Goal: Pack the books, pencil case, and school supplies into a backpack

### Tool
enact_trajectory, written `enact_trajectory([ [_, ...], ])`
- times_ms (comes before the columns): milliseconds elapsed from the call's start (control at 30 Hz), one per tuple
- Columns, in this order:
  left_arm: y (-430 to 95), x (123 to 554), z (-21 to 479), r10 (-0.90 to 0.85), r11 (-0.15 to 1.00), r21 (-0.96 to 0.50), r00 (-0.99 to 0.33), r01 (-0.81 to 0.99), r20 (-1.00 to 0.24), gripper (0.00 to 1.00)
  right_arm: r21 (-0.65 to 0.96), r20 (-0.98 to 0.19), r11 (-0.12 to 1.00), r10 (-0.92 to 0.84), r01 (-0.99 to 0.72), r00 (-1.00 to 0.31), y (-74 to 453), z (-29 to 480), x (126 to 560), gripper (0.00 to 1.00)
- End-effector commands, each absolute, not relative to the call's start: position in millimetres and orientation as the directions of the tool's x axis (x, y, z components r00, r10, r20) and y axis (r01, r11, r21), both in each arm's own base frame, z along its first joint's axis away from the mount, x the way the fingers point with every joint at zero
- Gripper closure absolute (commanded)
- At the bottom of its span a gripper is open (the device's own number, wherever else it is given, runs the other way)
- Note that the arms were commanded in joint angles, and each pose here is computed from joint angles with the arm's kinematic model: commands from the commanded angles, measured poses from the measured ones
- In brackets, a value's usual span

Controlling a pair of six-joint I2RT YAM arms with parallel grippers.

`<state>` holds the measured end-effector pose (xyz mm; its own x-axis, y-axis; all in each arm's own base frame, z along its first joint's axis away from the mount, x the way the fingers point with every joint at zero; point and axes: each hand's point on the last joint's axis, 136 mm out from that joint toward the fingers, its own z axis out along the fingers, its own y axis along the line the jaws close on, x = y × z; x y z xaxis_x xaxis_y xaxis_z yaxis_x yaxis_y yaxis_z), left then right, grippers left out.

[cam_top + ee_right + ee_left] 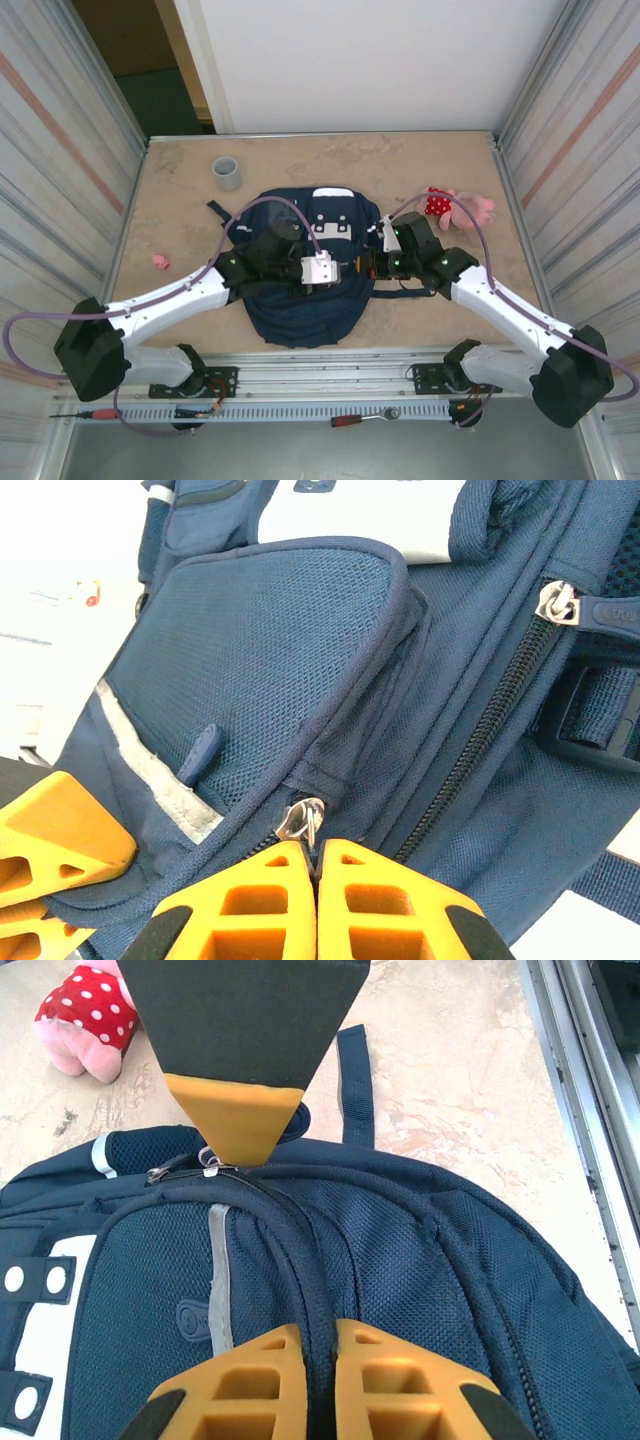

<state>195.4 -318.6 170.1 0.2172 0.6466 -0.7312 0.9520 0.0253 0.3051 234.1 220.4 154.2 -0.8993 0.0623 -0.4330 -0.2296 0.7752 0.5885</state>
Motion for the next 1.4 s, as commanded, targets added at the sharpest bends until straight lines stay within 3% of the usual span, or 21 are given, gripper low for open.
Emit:
enact_trajectory([
  [0, -309, 164, 173, 0.62, -0.076, 0.25, 0.242, 0.965, -0.746, 0.97, 0.45, -0.499, 0.889, 0.171, -0.085, -0.85, 172, 136, 275, 1.0],
  [333, -293, 191, 168, 0.655, 0.069, 0.248, 0.143, 0.966, -0.742, 0.98, 0.498, -0.471, 0.849, 0.093, -0.177, -0.877, 189, 133, 261, 1.0],
  [633, -297, 195, 164, 0.65, 0.076, 0.234, 0.13, 0.969, -0.748, 0.98, 0.55, -0.492, 0.733, -0.103, -0.4, -0.864, 237, 150, 222, 1.0],
  [800, -301, 191, 168, 0.63, 0.058, 0.226, 0.14, 0.972, -0.764, 0.97, 0.499, -0.467, 0.809, -0.051, -0.311, -0.883, 218, 137, 231, 1.0],
  [1200, -295, 216, 153, 0.694, 0.166, 0.243, 0.062, 0.956, -0.717, 0.98, 0.567, -0.532, 0.614, -0.235, -0.549, -0.813, 275, 171, 196, 1.0],
  [1367, -294, 218, 149, 0.715, 0.166, 0.238, 0.05, 0.957, -0.697, 0.98, 0.516, -0.509, 0.713, -0.19, -0.474, -0.84, 250, 158, 203, 1.0],
])
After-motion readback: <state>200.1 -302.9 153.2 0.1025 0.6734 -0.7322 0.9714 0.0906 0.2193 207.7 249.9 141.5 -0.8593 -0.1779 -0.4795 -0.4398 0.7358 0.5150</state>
